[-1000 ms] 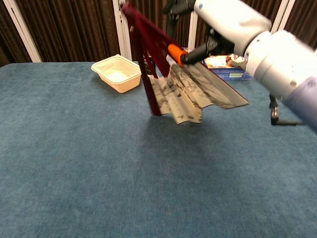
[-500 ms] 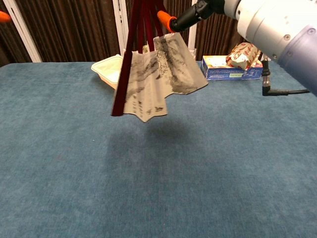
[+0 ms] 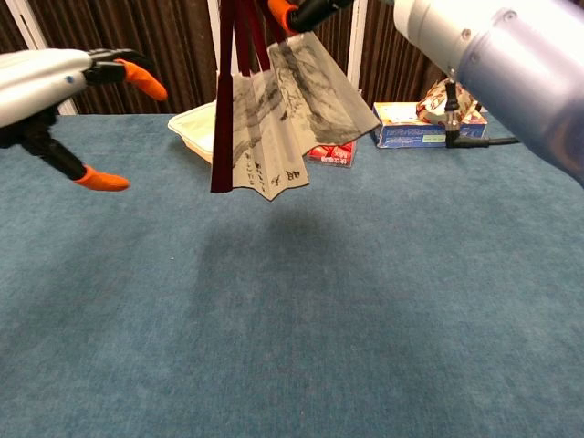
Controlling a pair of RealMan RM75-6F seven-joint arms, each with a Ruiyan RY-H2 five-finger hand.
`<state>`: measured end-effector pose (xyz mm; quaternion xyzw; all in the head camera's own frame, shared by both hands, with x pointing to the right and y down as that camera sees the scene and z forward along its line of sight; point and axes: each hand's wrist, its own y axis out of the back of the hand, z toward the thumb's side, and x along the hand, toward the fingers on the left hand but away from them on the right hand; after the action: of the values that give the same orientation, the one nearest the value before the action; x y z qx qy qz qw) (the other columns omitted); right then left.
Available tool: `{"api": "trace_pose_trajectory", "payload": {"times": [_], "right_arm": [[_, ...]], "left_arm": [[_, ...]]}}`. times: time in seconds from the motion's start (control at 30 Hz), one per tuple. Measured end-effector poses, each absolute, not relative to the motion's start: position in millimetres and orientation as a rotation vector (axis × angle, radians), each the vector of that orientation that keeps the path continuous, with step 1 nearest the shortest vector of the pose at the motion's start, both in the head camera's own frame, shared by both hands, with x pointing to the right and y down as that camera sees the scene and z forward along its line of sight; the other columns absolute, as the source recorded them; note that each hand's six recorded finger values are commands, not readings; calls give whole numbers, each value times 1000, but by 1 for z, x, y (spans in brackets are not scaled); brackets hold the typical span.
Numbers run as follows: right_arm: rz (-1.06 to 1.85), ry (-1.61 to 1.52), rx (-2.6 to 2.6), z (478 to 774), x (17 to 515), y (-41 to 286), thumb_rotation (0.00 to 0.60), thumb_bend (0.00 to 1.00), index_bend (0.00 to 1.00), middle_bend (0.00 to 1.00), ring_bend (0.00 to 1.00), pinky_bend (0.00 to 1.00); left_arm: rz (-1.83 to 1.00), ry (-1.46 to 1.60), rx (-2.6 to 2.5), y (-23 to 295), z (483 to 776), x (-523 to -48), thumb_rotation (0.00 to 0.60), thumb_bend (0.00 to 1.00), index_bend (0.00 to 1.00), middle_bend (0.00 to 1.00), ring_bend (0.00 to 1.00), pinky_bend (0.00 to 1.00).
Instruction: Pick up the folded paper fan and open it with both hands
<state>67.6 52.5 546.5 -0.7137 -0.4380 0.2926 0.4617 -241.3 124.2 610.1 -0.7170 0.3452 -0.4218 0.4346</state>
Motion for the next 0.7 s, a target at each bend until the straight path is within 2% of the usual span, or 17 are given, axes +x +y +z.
{"api": "trace_pose_trajectory", "payload": {"times": [0.37, 0.7], "right_arm": [[703, -1132, -1752, 531, 55, 46, 600, 562, 660, 214, 19, 0], [702, -1144, -1762, 525, 56, 49, 600, 561, 661, 214, 19, 0]], "left_arm": [[-1005, 909, -1845, 116, 631, -191, 600, 316, 343, 69, 0, 82], [-933, 1025, -1854, 112, 627, -162, 600, 319, 354, 69, 0, 82]]}}
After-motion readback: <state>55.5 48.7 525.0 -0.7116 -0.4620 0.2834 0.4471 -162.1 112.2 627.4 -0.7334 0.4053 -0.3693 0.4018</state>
